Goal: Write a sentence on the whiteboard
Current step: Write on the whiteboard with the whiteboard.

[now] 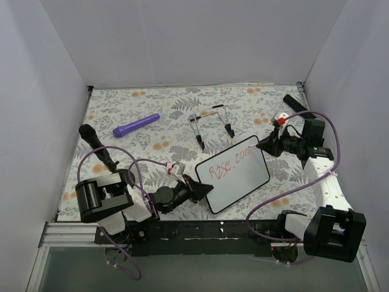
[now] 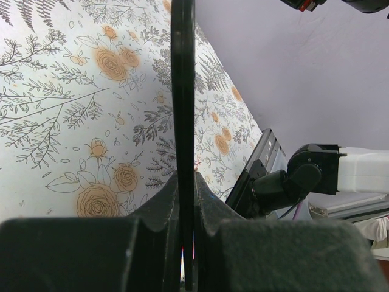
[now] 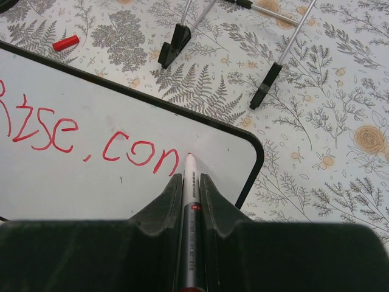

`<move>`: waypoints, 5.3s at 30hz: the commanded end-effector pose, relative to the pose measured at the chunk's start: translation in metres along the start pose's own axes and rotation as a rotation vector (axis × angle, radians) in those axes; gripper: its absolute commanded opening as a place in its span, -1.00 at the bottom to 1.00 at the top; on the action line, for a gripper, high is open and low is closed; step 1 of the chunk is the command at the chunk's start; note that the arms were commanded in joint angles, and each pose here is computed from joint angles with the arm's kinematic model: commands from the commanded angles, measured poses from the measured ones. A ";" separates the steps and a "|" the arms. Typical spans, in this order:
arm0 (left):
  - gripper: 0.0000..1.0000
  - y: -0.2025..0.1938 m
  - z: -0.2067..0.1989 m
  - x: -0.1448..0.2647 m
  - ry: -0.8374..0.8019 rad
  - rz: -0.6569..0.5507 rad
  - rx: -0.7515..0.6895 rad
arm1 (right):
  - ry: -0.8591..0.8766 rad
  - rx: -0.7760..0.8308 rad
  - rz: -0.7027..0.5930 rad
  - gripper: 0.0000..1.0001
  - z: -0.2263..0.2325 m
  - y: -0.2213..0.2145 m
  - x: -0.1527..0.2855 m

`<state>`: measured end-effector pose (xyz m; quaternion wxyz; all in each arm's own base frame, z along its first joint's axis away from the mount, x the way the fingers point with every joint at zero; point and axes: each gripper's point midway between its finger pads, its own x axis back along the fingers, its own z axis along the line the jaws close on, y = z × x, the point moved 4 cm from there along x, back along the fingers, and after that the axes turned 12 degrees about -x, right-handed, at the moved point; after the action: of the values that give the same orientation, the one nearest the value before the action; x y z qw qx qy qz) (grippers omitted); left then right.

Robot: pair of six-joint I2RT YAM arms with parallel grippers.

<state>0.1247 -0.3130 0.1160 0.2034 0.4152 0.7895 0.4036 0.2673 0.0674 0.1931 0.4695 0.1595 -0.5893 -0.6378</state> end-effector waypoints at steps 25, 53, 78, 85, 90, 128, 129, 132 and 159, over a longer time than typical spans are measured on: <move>-1.00 0.019 -0.021 0.000 -0.112 -0.096 -0.010 | 0.013 0.008 0.072 -0.97 0.002 -0.017 -0.002; -1.00 0.018 -0.022 -0.001 -0.119 -0.091 -0.012 | -0.049 0.051 -0.015 -0.97 -0.011 0.018 -0.001; -1.00 0.019 -0.022 0.000 -0.122 -0.095 -0.008 | -0.126 0.053 0.135 -0.97 -0.008 -0.018 0.013; -1.00 0.018 -0.022 0.000 -0.120 -0.092 -0.009 | -0.065 0.089 0.036 -0.97 0.003 0.019 0.015; -1.00 0.017 -0.023 -0.001 -0.126 -0.090 -0.009 | -0.023 0.085 -0.023 -0.97 0.009 0.029 0.011; -1.00 0.018 -0.021 0.001 -0.117 -0.092 -0.003 | -0.057 0.025 0.030 -0.97 0.005 0.003 0.002; -1.00 0.018 -0.021 0.001 -0.118 -0.092 -0.003 | -0.057 0.019 0.035 -0.97 0.003 0.002 0.001; -1.00 0.017 -0.022 0.000 -0.121 -0.090 -0.003 | -0.053 0.013 0.047 -0.97 0.002 -0.002 -0.001; -1.00 0.018 -0.021 0.002 -0.121 -0.095 -0.003 | -0.127 0.007 0.048 -0.97 -0.008 -0.002 0.000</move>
<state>0.1229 -0.3155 0.1132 0.1968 0.4250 0.7906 0.3944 0.2723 0.0633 0.1913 0.4478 0.1084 -0.6159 -0.6391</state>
